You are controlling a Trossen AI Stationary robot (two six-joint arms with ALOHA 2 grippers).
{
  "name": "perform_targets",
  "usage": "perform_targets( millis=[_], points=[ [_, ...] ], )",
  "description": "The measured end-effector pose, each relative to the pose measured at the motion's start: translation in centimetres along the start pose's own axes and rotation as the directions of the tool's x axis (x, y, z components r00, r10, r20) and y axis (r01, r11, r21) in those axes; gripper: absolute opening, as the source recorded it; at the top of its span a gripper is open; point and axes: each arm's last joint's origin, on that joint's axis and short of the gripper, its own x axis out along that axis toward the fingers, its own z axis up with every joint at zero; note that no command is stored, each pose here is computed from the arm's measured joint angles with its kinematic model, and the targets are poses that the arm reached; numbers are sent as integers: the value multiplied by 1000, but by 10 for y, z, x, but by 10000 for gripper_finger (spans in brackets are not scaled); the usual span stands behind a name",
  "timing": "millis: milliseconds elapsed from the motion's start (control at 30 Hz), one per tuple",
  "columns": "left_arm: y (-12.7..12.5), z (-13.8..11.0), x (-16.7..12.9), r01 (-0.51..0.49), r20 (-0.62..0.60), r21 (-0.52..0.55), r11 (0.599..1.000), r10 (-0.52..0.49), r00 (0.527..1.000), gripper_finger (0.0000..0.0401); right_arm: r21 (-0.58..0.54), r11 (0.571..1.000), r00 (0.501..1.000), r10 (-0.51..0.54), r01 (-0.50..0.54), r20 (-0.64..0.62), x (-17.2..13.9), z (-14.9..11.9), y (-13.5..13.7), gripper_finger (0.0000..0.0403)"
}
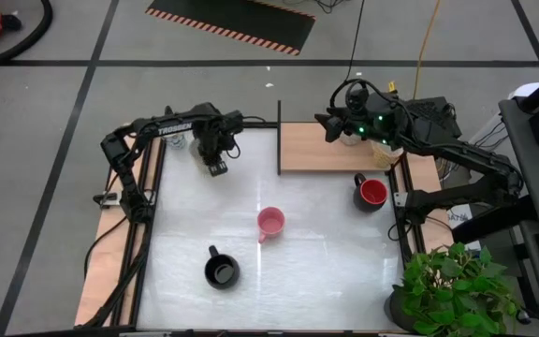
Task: Place coffee mugs
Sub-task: Put the green mug on the shelf
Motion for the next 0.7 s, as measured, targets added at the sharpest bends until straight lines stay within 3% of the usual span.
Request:
perform_targets(
  millis=[100,300,467,700],
  points=[
    [-3,3,-18,44,55,6,999,-44,997,24,17,1000,1000,3,-4,9,0,1,0,258],
    [-7,10,-78,-4,216,53,999,-8,976,24,93,995,999,38,-41,36,-1,3,5,258],
    [-10,9,-131,-36,399,47,998,14,917,24,114,988,991,97,-108,93,-3,7,13,258],
    [-21,-1,-185,-23,573,-15,1000,28,819,24,85,977,968,177,-194,178,-7,13,24,258]
  ],
)
